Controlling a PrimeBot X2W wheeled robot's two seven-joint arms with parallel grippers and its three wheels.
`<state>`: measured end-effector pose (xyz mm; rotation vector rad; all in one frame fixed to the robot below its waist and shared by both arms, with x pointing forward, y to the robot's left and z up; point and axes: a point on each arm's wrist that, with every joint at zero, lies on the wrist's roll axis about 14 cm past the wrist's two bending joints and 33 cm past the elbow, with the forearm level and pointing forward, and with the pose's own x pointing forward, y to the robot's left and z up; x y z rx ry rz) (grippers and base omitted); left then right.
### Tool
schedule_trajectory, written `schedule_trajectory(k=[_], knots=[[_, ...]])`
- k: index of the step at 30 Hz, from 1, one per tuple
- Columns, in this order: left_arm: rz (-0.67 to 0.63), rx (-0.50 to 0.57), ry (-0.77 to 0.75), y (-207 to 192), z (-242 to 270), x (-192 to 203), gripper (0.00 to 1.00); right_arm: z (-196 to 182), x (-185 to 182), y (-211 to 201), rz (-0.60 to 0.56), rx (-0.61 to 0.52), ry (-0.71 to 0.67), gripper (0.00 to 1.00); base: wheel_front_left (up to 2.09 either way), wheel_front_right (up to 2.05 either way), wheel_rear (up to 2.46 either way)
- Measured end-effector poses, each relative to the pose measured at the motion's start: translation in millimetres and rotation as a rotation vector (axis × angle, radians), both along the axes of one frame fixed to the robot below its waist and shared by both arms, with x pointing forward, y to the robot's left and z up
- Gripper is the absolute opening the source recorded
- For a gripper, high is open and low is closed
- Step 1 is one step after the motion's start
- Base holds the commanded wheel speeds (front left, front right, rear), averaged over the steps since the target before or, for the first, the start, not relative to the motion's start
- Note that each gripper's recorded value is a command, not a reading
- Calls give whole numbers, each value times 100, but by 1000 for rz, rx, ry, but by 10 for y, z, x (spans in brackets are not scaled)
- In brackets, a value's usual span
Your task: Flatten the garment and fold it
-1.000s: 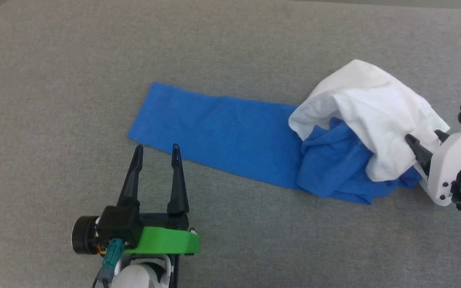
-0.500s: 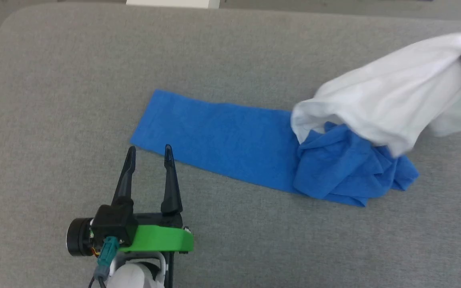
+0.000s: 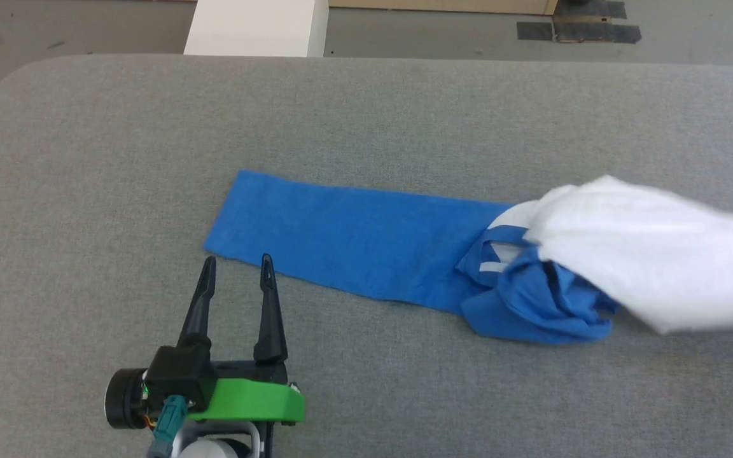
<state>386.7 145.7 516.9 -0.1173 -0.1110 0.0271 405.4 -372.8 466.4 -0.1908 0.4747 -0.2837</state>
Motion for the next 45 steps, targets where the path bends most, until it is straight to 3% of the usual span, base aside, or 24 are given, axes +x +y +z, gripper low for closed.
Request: schedule_trajectory(k=[5,6,7,10,13,18,24,28,30,34,40,41,43,45], knots=[[-4,7,15,3,-56,15,100,-620,-538,16,-92,91,149,0,0,0,0],[-5,7,16,0,-60,17,100,-667,-583,31,-97,99,158,12,0,0,0],[-7,7,17,-7,-62,19,100,-681,-595,45,-97,101,157,100,0,0,0],[-18,6,15,-34,-58,16,100,-580,-505,100,-73,100,103,100,0,0,0],[-26,4,10,-60,-38,4,100,-243,-173,334,12,118,-28,100,0,0,0],[-29,-7,1,-69,2,-34,100,500,347,1003,254,137,-220,100,0,0,0],[-1,-19,7,-4,0,-92,100,777,630,2012,563,203,-212,100,0,0,0],[26,-34,18,62,-21,-112,100,692,696,2615,735,227,-125,100,0,0,0],[42,-39,26,102,-39,-122,100,447,691,2867,796,240,10,100,0,0,0],[77,-41,41,184,-73,-148,100,-120,579,2971,838,160,297,100,0,0,0],[129,-34,70,319,-144,-211,100,-549,509,2934,844,89,510,100,0,0,0],[138,-32,74,340,-154,-220,100,-617,481,2923,842,87,540,49,0,0,0],[148,-29,79,370,-166,-231,100,-717,421,2916,845,80,578,0,0,0,0],[155,-27,81,387,-171,-232,100,-722,434,2928,849,77,560,0,0,0,0]])
